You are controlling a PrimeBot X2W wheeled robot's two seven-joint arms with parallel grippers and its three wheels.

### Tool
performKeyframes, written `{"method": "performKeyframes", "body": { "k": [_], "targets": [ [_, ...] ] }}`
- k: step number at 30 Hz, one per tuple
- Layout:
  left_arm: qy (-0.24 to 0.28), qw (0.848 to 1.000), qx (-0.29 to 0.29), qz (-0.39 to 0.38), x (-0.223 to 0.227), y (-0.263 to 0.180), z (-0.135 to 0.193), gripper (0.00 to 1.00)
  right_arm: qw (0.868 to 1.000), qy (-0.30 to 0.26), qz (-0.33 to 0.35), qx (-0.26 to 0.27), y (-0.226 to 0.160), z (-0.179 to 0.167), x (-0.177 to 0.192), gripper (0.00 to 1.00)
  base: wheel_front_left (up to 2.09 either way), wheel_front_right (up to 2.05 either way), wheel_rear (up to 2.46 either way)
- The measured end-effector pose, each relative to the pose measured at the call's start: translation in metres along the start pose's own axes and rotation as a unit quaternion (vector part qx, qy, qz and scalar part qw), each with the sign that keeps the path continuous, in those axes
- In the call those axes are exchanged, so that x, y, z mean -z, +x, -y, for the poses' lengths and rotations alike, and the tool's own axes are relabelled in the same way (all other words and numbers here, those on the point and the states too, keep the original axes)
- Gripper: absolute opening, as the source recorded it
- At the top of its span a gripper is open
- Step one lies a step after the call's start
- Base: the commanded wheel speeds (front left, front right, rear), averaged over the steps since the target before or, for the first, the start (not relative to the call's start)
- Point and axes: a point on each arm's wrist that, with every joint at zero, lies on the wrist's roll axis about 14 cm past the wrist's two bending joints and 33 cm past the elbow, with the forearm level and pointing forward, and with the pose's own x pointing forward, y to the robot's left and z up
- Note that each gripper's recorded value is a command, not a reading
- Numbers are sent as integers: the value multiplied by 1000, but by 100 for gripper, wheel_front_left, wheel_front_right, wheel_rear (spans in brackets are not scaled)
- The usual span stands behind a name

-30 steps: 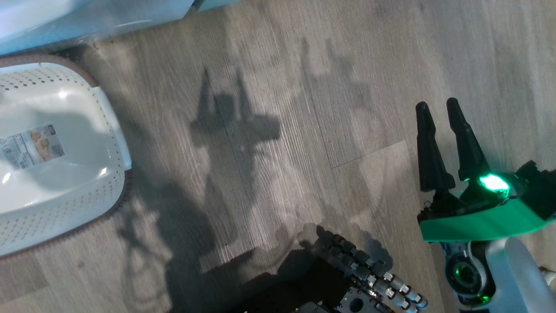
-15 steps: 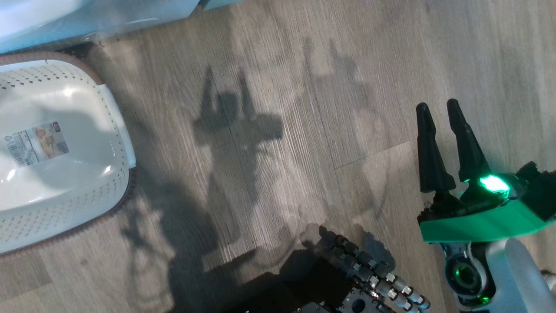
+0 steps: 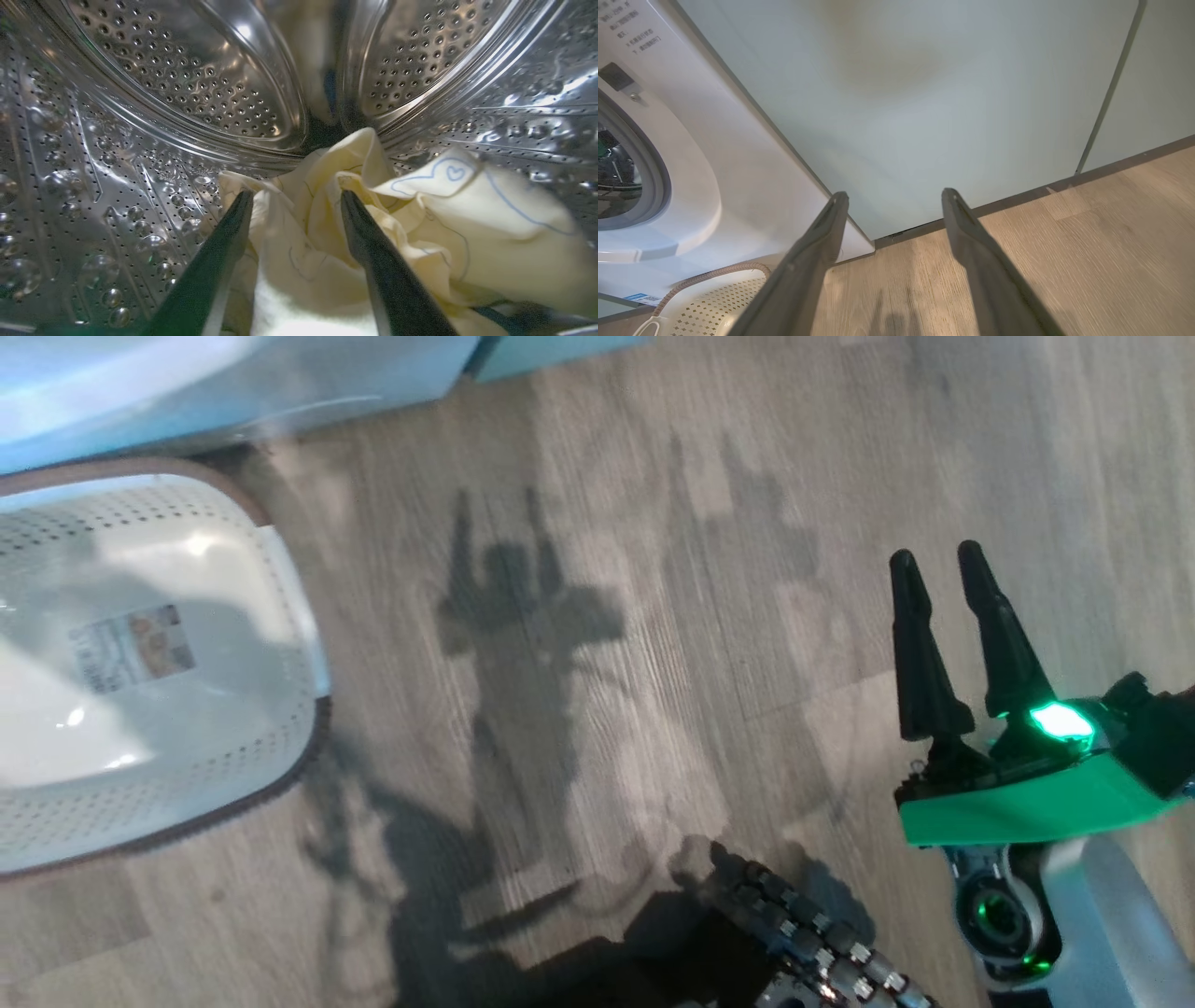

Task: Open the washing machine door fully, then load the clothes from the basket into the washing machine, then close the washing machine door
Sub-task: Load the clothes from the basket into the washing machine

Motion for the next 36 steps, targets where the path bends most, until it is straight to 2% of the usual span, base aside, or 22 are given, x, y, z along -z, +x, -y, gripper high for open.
{"method": "performKeyframes", "body": {
  "k": [5, 17, 27, 36],
  "targets": [
    [-9, 1000, 14, 20, -9, -22, 5, 100, 1000, -7, 14, -13, 3, -6, -8, 100, 0, 0, 0],
    [-71, 996, 13, 61, -13, -90, 2, 100, 998, -19, 44, -46, 7, -25, -26, 100, 0, 0, 0],
    [-91, 992, 17, 89, -8, -188, 21, 100, 995, -33, 65, -67, 3, -38, -40, 100, 0, 0, 0],
    [-102, 989, 10, 109, -24, -272, 27, 100, 991, -49, 79, -93, -9, -56, -49, 100, 0, 0, 0]
  ]
}}
